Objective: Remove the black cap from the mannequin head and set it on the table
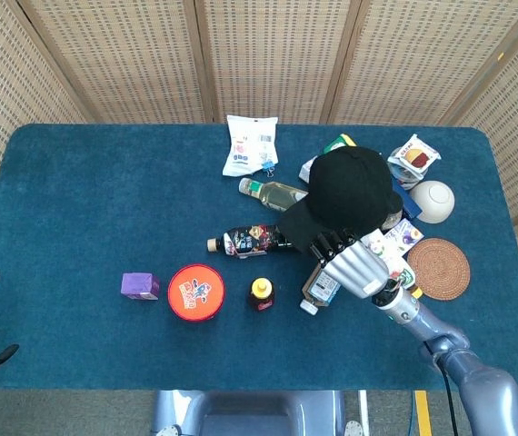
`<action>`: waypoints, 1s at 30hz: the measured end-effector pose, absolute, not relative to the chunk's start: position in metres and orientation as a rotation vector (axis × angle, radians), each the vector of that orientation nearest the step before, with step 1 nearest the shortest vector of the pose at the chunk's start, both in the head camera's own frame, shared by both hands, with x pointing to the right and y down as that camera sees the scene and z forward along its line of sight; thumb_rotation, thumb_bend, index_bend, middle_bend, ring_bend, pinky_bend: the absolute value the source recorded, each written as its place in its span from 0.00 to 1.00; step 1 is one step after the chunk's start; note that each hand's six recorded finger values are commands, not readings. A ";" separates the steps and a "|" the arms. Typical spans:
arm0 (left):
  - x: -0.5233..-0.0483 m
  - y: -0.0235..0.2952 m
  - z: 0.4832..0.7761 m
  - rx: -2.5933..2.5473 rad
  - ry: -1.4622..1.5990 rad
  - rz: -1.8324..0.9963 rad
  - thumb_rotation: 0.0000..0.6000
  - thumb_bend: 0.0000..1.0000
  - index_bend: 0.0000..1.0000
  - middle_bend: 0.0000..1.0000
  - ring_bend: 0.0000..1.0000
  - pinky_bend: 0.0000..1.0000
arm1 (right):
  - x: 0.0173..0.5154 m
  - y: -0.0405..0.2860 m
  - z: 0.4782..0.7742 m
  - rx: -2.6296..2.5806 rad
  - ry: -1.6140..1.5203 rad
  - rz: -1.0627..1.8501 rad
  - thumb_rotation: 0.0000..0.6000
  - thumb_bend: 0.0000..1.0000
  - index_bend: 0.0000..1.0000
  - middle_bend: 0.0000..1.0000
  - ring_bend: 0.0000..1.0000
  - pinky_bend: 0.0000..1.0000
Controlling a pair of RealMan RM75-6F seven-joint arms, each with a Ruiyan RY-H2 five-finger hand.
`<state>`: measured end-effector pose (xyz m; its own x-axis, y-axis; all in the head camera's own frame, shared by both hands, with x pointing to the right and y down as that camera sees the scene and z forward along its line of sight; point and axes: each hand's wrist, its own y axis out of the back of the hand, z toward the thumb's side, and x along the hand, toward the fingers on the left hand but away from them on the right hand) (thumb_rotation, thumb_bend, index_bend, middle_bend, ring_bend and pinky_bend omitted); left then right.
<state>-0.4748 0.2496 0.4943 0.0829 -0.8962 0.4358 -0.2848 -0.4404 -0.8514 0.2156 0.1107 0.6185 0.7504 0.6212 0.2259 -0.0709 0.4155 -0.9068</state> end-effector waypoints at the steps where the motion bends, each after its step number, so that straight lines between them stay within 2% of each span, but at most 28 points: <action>1: -0.475 0.250 0.495 -1.793 1.164 -1.374 1.00 0.12 0.00 0.00 0.00 0.13 | 0.215 0.108 0.617 -1.059 -0.605 0.469 1.00 0.53 0.62 0.71 0.76 0.90; 19: -0.477 0.248 0.496 -1.805 1.145 -1.392 1.00 0.12 0.00 0.00 0.00 0.13 | 0.211 0.051 0.597 -0.982 -0.702 0.554 1.00 0.54 0.63 0.71 0.77 0.92; 30: -0.475 0.248 0.499 -1.812 1.129 -1.400 1.00 0.12 0.00 0.00 0.00 0.13 | 0.218 0.004 0.578 -0.905 -0.766 0.638 1.00 0.54 0.63 0.71 0.77 0.92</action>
